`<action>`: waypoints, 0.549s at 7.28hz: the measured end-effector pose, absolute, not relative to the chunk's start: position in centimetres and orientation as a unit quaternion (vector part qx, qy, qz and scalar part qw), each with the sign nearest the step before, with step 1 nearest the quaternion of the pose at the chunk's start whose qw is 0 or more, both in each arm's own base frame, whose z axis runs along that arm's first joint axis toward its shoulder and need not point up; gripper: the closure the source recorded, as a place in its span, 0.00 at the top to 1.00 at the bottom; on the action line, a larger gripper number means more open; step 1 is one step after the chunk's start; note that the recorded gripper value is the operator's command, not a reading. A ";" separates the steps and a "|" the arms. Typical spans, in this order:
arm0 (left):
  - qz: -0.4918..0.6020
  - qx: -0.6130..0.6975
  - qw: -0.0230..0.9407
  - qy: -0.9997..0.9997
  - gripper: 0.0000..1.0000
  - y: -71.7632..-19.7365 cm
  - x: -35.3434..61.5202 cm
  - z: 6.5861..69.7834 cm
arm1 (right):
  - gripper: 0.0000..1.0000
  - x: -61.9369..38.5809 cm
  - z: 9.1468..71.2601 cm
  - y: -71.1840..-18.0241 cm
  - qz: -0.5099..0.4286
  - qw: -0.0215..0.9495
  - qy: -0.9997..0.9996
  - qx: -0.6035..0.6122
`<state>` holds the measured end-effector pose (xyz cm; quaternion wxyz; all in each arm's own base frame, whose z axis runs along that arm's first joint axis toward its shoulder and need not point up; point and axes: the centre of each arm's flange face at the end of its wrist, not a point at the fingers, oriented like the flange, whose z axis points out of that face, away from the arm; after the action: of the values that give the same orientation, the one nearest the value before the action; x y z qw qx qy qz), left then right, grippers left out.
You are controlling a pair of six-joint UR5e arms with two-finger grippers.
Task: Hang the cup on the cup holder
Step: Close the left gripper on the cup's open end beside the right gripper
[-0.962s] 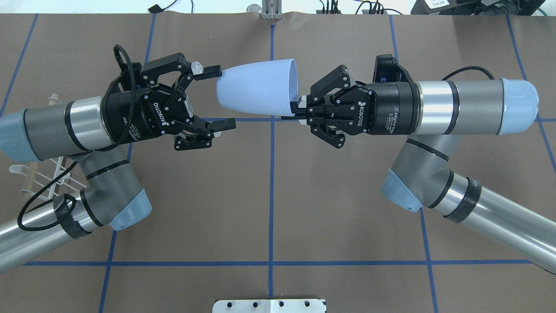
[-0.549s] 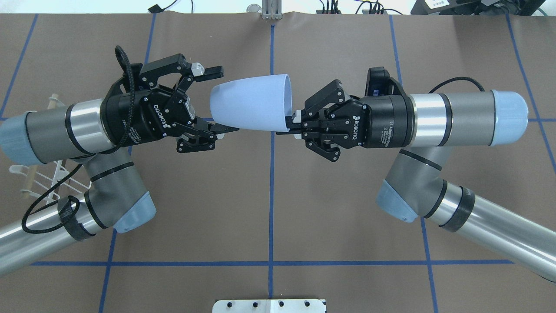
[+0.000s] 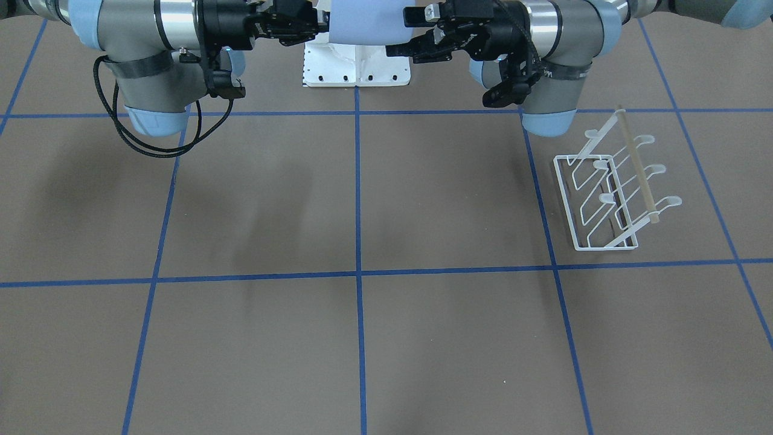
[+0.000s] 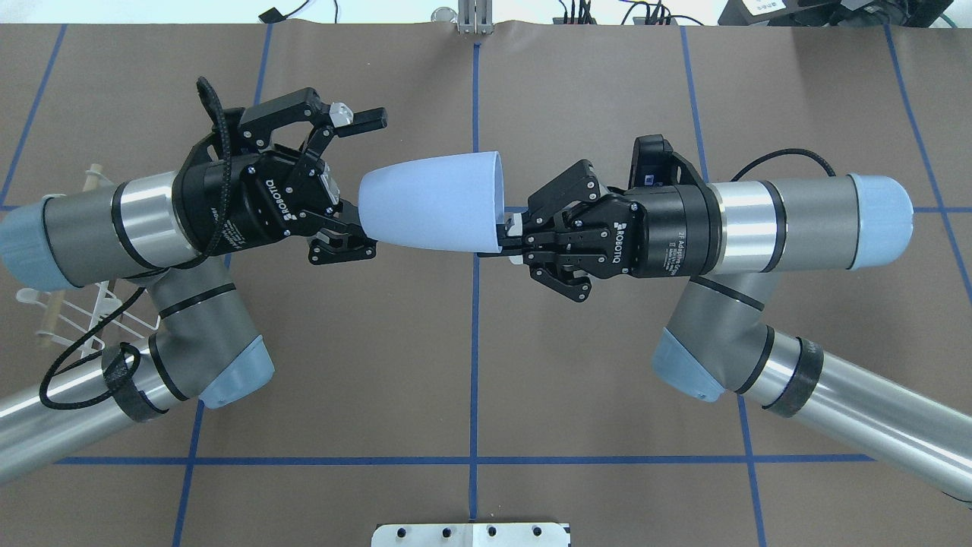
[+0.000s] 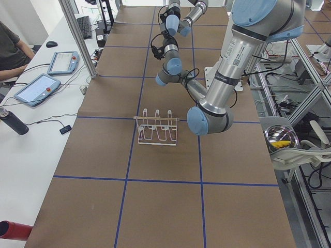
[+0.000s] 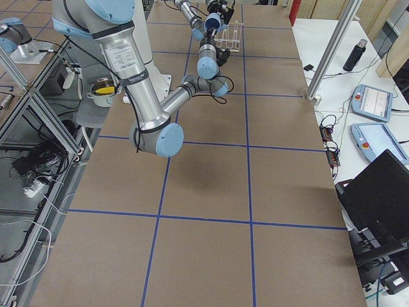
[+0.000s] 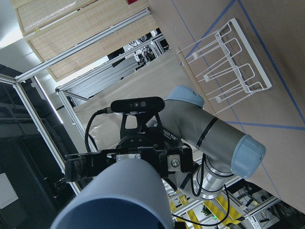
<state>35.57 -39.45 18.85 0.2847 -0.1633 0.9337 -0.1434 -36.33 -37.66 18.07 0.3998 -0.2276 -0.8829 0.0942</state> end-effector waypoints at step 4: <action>-0.135 -0.174 0.281 0.934 0.98 -38.5 36.3 18.8 | 0.00 -36.4 18.3 -37.9 0.100 0.398 -0.883 -0.226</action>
<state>36.34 -38.48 18.76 0.2805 -0.1743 0.9341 -0.1353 -36.37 -37.90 18.29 0.3984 -0.2257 -0.8834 0.0998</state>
